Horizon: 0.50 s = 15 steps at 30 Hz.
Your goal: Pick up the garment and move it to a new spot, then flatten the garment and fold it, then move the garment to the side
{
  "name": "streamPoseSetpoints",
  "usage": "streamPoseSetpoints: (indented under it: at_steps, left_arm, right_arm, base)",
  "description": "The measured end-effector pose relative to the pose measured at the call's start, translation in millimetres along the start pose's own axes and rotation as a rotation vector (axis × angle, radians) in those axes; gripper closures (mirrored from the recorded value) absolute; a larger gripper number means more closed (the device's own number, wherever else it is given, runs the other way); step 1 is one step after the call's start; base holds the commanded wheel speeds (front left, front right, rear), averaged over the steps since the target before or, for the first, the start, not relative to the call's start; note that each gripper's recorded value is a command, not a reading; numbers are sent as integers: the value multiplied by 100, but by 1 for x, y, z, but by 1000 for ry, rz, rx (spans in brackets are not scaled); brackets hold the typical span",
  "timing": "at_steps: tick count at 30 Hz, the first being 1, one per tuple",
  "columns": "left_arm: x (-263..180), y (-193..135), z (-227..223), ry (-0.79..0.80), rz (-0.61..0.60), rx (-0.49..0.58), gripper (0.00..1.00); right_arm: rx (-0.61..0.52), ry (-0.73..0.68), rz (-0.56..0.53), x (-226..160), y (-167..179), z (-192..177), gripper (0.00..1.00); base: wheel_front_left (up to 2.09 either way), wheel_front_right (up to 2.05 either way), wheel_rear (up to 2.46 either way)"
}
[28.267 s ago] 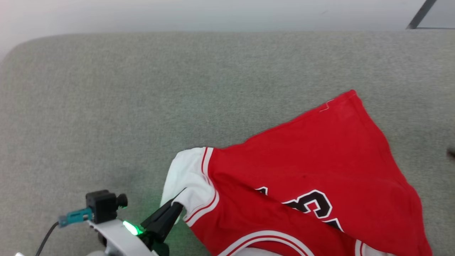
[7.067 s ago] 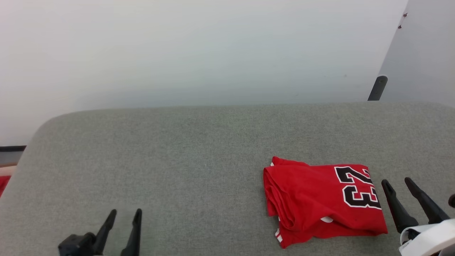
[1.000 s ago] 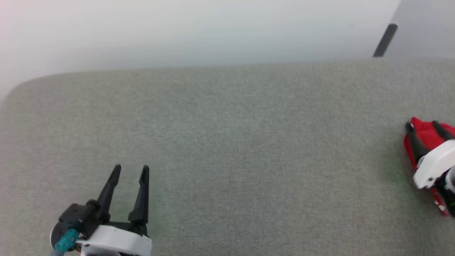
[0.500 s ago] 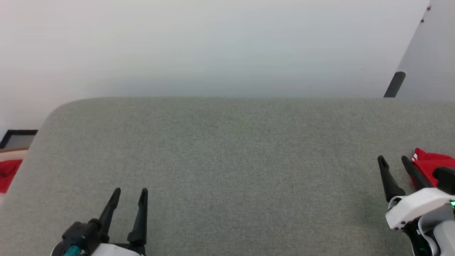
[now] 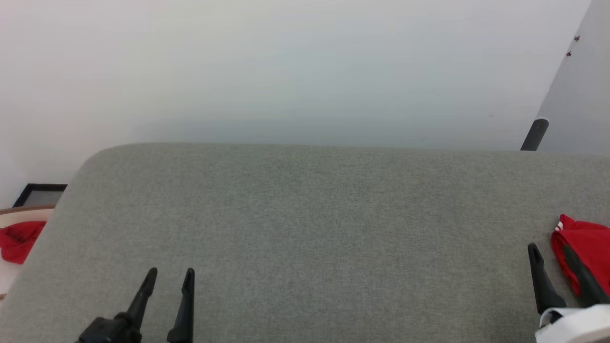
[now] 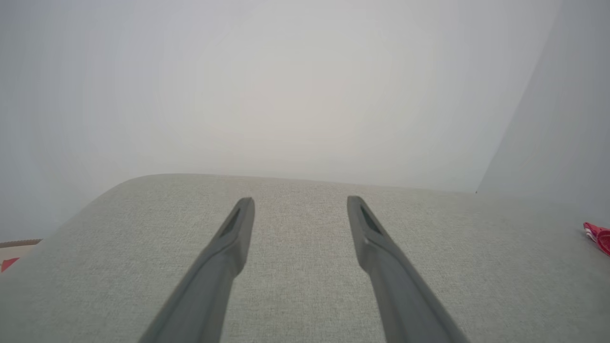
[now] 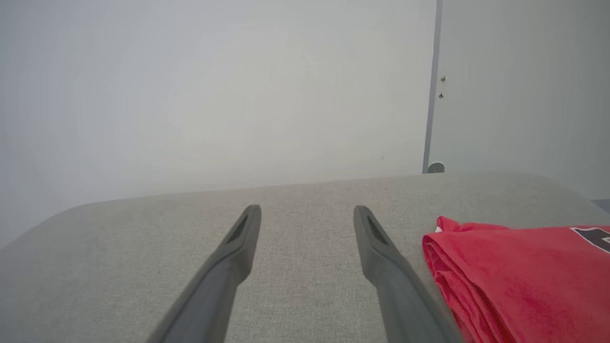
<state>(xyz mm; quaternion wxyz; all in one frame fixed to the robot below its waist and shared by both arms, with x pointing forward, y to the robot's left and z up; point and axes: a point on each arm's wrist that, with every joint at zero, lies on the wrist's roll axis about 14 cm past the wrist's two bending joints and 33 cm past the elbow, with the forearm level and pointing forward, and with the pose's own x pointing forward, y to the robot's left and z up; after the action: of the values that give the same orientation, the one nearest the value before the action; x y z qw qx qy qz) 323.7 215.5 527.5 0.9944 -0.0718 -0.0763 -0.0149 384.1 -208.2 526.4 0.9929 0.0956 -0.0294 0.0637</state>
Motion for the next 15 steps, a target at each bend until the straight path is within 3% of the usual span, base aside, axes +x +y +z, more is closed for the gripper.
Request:
streamPoseSetpoints:
  at_steps: [15]
  left_arm:
    - [-24,8,1,11,21,15,0]
  right_arm:
    - [39,-23,-58,-40,10,12,0]
  base:
    - [0,0,0]
